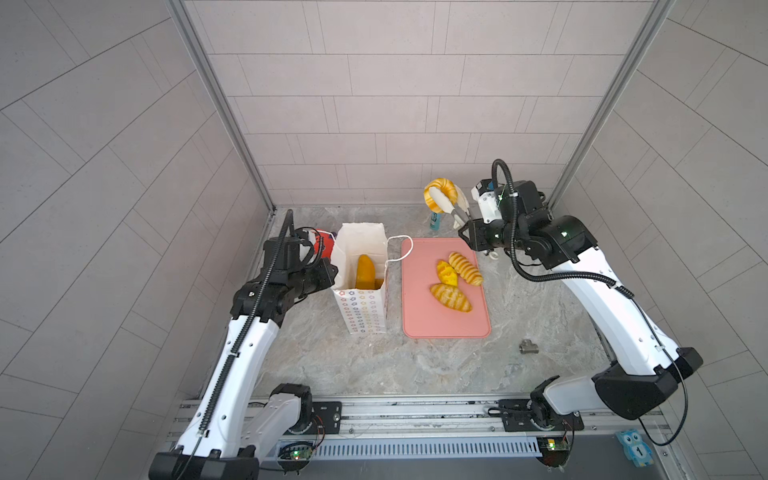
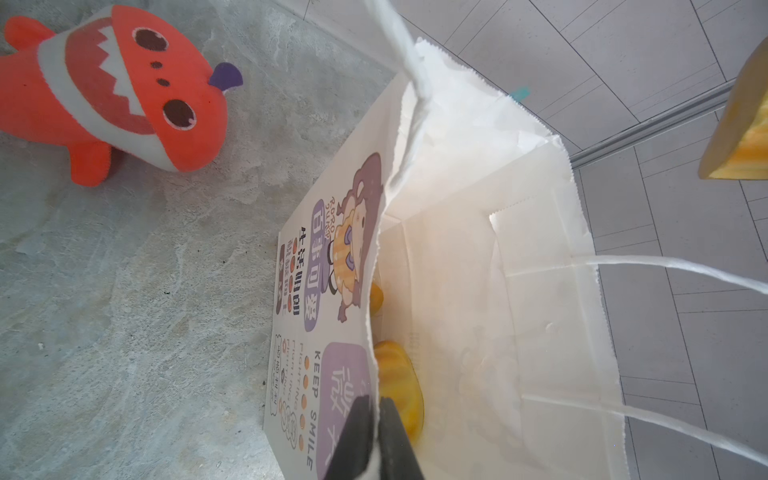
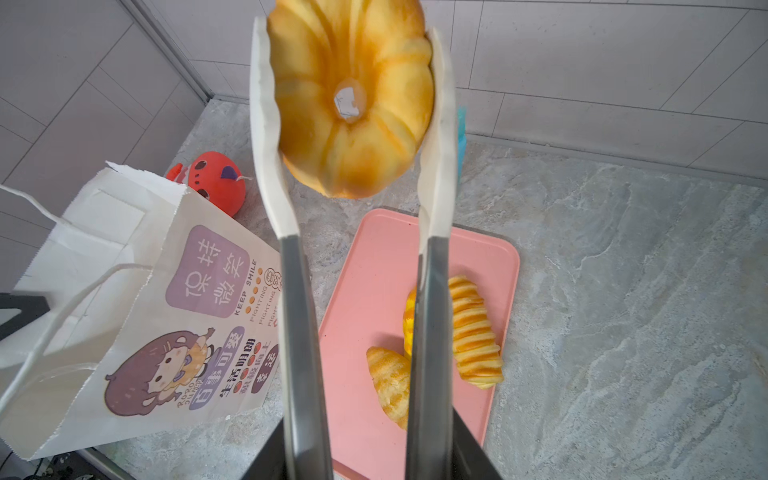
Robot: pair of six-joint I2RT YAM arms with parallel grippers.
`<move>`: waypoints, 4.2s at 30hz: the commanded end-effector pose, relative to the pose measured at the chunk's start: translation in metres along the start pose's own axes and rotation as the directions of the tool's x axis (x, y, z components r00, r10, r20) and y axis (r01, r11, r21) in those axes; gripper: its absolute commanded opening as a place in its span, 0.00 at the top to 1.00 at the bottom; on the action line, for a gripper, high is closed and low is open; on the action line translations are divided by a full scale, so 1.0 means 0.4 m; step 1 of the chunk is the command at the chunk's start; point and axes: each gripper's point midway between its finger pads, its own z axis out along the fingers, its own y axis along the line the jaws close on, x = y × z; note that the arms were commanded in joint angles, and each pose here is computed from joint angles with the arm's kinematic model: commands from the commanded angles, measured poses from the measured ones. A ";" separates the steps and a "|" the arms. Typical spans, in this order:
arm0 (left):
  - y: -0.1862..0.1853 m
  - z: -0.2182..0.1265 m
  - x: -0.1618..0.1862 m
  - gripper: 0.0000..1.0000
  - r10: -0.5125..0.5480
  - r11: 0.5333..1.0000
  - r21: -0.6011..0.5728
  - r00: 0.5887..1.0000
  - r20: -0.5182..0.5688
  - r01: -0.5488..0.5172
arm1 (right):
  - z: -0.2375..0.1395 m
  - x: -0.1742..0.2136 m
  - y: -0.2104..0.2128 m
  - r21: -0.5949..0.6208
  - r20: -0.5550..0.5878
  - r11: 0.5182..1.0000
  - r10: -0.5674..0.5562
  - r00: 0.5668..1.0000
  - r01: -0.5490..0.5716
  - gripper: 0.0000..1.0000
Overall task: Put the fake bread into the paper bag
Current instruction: 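Lift the ring donut in the tongs up off the tray, then carry the donut in the tongs over the bag opening and lower it, then open the tongs to drop the donut and raise them out of the bag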
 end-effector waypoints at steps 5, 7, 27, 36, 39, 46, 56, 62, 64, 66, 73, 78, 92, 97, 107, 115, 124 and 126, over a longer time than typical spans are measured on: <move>-0.015 -0.018 -0.020 0.89 0.000 1.000 0.012 1.000 0.025 -0.001 | -0.094 -0.061 0.032 -0.068 0.114 0.998 0.018 0.993 -0.010 0.55; -0.015 -0.019 -0.020 0.89 -0.001 1.000 0.012 1.000 0.026 0.000 | -0.103 -0.067 0.040 -0.080 0.124 0.997 0.018 0.992 -0.008 0.55; -0.013 -0.017 -0.017 0.89 0.000 1.000 0.010 1.000 0.023 0.000 | -0.154 -0.083 0.185 -0.189 0.164 0.977 -0.069 0.984 0.100 0.55; -0.011 -0.018 -0.014 0.89 0.000 1.000 0.009 1.000 0.023 0.000 | -0.157 -0.078 0.256 -0.218 0.162 0.962 -0.130 0.978 0.164 0.55; -0.010 -0.019 -0.014 0.89 0.000 1.000 0.008 1.000 0.024 0.000 | -0.152 -0.073 0.278 -0.224 0.156 0.957 -0.152 0.976 0.185 0.55; -0.009 -0.020 -0.013 0.88 0.002 1.000 0.007 1.000 0.025 -0.002 | -0.134 -0.059 0.321 -0.237 0.134 0.946 -0.195 0.972 0.223 0.55; -0.009 -0.020 -0.010 0.89 0.003 1.000 0.007 1.000 0.024 -0.003 | -0.107 -0.033 0.369 -0.244 0.103 0.932 -0.251 0.962 0.269 0.55; -0.007 -0.018 -0.009 0.89 0.001 1.000 0.005 1.000 0.021 -0.001 | -0.096 -0.011 0.392 -0.251 0.081 0.923 -0.282 0.956 0.293 0.55; -0.008 -0.018 -0.009 0.89 0.002 1.000 0.006 1.000 0.022 -0.002 | -0.091 -0.001 0.398 -0.251 0.071 0.919 -0.295 0.953 0.303 0.55; -0.008 -0.019 -0.010 0.89 0.002 1.000 0.006 1.000 0.023 -0.003 | -0.088 0.007 0.404 -0.252 0.063 0.917 -0.304 0.950 0.310 0.55; -0.007 -0.020 -0.010 0.89 0.002 1.000 0.005 1.000 0.025 -0.002 | -0.080 0.028 0.419 -0.254 0.046 0.910 -0.328 0.944 0.328 0.55; -0.009 -0.020 -0.011 0.89 0.002 1.000 0.008 1.000 0.025 -0.002 | -0.061 0.047 0.423 -0.249 0.026 0.909 -0.338 0.941 0.333 0.55; -0.014 -0.024 -0.011 0.89 0.002 1.000 0.016 1.000 0.028 -0.003 | 0.004 0.095 0.396 -0.185 -0.043 0.916 -0.368 0.929 0.355 0.55; -0.013 -0.024 -0.009 0.89 0.001 1.000 0.015 1.000 0.026 -0.001 | 0.024 0.105 0.391 -0.169 -0.059 0.916 -0.377 0.924 0.363 0.55; -0.012 -0.025 -0.008 0.89 0.001 1.000 0.015 1.000 0.027 -0.002 | 0.039 0.114 0.398 -0.178 -0.073 0.914 -0.382 0.921 0.365 0.53; -0.012 -0.023 -0.008 0.89 0.000 1.000 0.016 1.000 0.026 0.000 | 0.039 0.115 0.406 -0.193 -0.071 0.912 -0.382 0.922 0.363 0.46; -0.012 -0.026 -0.008 0.89 0.000 1.000 0.013 1.000 0.027 0.000 | 0.028 0.106 0.410 -0.200 -0.054 0.912 -0.376 0.925 0.359 0.43; -0.012 -0.026 -0.008 0.89 0.000 1.000 0.013 1.000 0.027 0.000 | 0.023 0.101 0.410 -0.200 -0.047 0.912 -0.374 0.926 0.358 0.44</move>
